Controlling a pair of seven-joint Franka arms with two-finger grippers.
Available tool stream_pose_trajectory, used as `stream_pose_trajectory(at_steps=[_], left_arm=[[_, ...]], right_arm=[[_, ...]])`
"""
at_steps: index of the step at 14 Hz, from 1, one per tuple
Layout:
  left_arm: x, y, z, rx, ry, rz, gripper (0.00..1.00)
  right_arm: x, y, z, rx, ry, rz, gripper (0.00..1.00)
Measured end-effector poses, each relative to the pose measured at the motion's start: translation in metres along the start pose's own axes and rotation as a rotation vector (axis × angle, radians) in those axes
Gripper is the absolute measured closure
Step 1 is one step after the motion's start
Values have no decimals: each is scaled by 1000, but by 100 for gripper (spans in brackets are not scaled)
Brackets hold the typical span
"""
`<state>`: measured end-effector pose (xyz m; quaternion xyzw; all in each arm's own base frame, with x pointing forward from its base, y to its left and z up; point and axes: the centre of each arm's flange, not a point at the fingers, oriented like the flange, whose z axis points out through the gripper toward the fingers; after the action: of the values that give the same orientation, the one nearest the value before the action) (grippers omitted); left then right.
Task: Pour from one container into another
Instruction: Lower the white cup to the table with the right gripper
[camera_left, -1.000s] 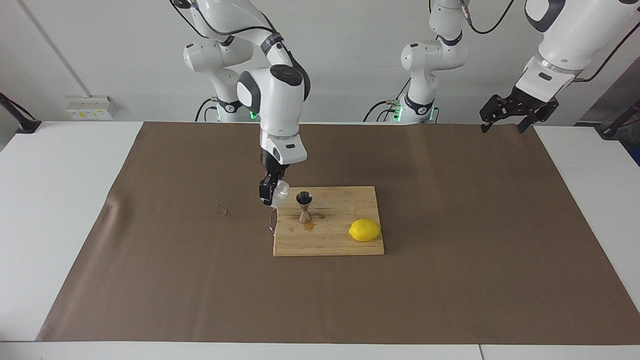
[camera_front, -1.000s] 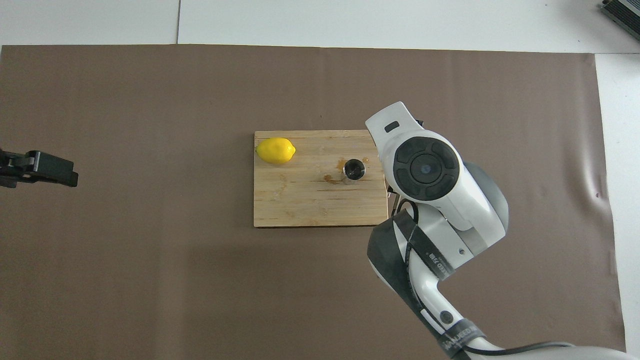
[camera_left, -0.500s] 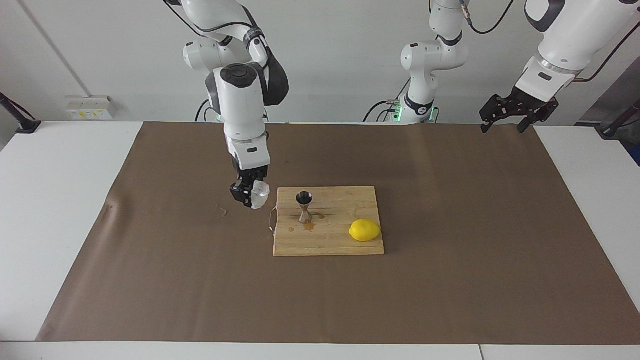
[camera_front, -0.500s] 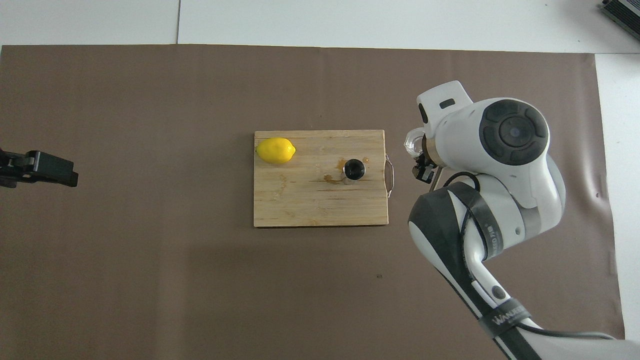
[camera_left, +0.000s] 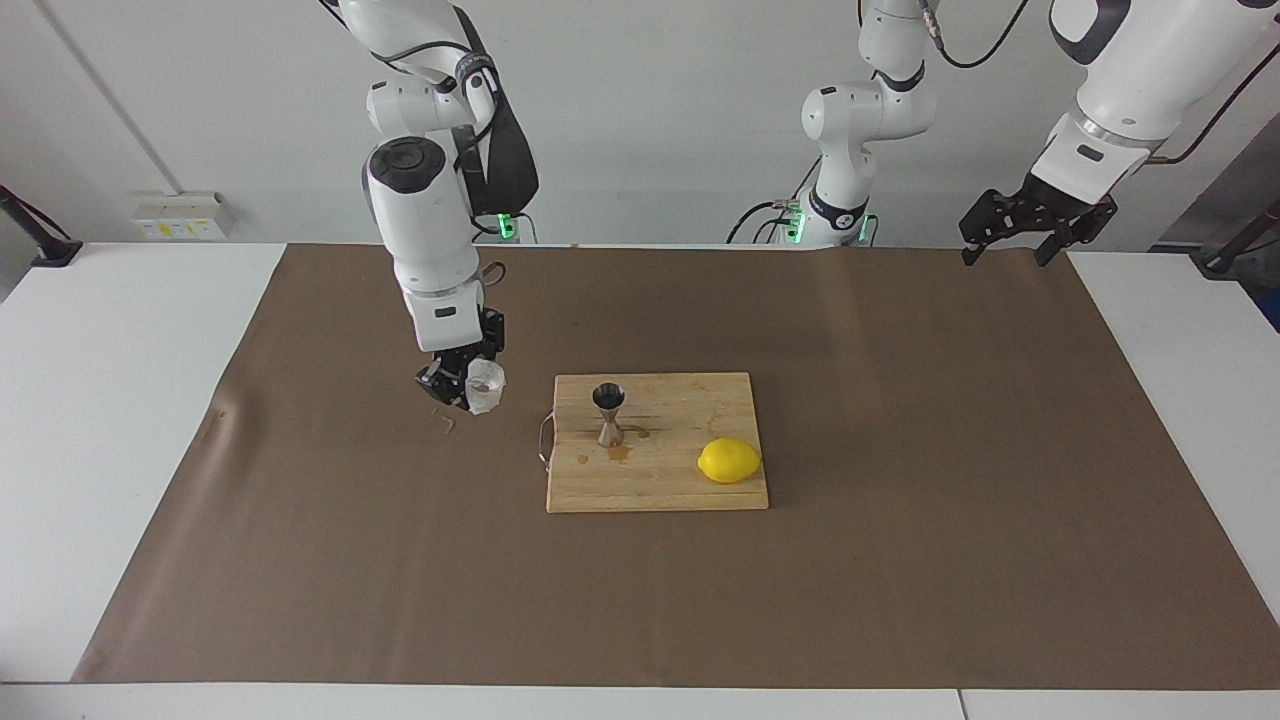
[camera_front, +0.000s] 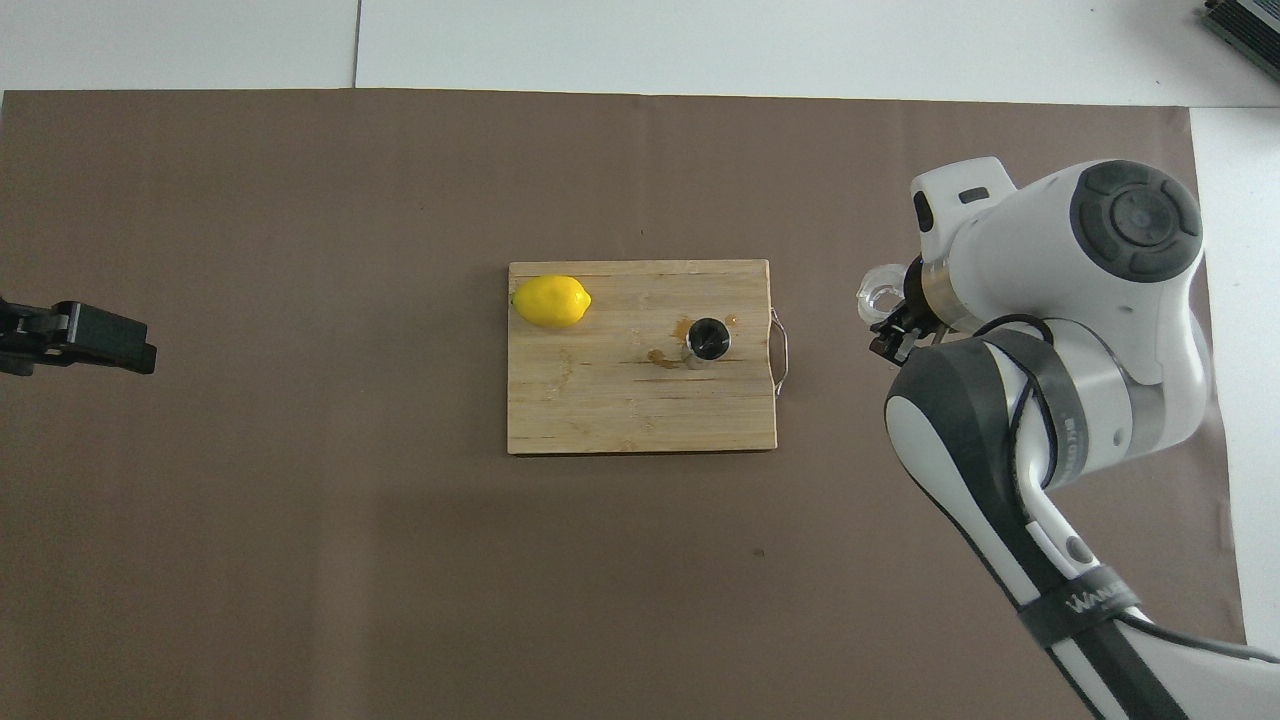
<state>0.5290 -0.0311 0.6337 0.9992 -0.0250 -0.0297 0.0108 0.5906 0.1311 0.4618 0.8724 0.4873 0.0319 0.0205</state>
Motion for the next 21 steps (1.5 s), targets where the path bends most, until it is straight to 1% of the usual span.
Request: stream_pose_trajectory(at_steps=[2, 6, 8, 11, 12, 14, 16, 19, 21], left_arm=[[0, 0, 0, 0, 0, 0, 0], [0, 0, 0, 0, 0, 0, 0], [0, 0, 0, 0, 0, 0, 0], [0, 0, 0, 0, 0, 0, 0], [0, 0, 0, 0, 0, 0, 0], [0, 0, 0, 0, 0, 0, 0], [0, 0, 0, 0, 0, 0, 0], [0, 0, 0, 0, 0, 0, 0], [0, 0, 0, 0, 0, 0, 0]], right_arm=[[-10, 5, -1, 37, 8, 35, 49], [-27, 15, 6, 67, 7, 81, 49], [-42, 25, 11, 99, 29, 100, 49], [-64, 41, 30, 140, 33, 112, 49], [-74, 47, 39, 174, 55, 117, 49], [-97, 62, 54, 220, 93, 113, 49], [-116, 71, 66, 242, 100, 119, 49], [-125, 72, 83, 263, 98, 57, 49], [-127, 74, 96, 266, 108, 19, 49]])
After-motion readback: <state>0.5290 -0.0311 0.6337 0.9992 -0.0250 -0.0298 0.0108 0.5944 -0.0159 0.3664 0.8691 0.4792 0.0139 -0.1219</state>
